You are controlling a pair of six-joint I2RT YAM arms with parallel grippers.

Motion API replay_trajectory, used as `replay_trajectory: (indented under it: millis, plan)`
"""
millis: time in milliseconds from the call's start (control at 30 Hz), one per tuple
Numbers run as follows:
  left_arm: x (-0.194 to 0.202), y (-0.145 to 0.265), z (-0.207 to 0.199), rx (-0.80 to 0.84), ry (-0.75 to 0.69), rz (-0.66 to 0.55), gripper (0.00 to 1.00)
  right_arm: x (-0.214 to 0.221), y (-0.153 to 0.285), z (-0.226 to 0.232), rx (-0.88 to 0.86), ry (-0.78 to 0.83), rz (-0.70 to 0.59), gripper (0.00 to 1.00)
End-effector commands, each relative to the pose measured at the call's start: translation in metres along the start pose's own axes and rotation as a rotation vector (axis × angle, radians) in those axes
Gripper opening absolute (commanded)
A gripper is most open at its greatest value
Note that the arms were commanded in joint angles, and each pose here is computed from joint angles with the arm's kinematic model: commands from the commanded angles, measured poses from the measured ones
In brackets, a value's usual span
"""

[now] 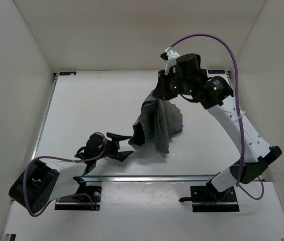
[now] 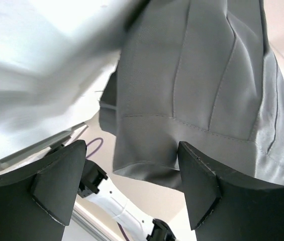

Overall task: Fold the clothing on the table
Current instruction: Flatten the skirt out

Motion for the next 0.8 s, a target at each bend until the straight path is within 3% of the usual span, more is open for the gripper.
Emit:
replay_trajectory:
  millis: [0, 333, 433, 467, 500, 600, 767]
  plan:
    - [-0.005, 0.003, -0.009, 0.022, 0.279, -0.039, 0.84, -0.036, 0.017, 0.011, -0.015, 0.043, -0.148, 0.0]
    - [0.025, -0.017, -0.022, -0.01, 0.257, 0.036, 0.84, -0.034, 0.012, 0.021, -0.024, 0.055, -0.137, 0.0]
    - [0.026, -0.022, -0.023, -0.01, 0.257, 0.025, 0.69, -0.034, 0.014, 0.019, -0.017, 0.059, -0.143, 0.0]
    - [0.024, -0.021, -0.021, -0.011, 0.258, 0.014, 0.55, -0.033, 0.014, 0.018, -0.01, 0.058, -0.139, 0.01]
    - [0.024, -0.02, -0.024, -0.002, 0.251, 0.012, 0.35, -0.034, 0.014, 0.019, -0.01, 0.061, -0.143, 0.01]
    - [0.017, -0.017, -0.028, 0.021, 0.243, -0.027, 0.0, -0.032, 0.018, 0.013, 0.011, 0.056, -0.142, 0.0]
    - [-0.009, 0.002, -0.057, 0.116, 0.229, -0.127, 0.0, -0.025, 0.035, -0.006, 0.053, 0.018, -0.136, 0.0]
Point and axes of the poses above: each gripper's point midway between its finger pads, its own y axis back along the fingers, its own z axis along the line the jaws close on, x = y × z, the point moved 2 cm from there along y, back along the fingers, and after that the axes turned 7 degrees about y, right-handed, at the moved point
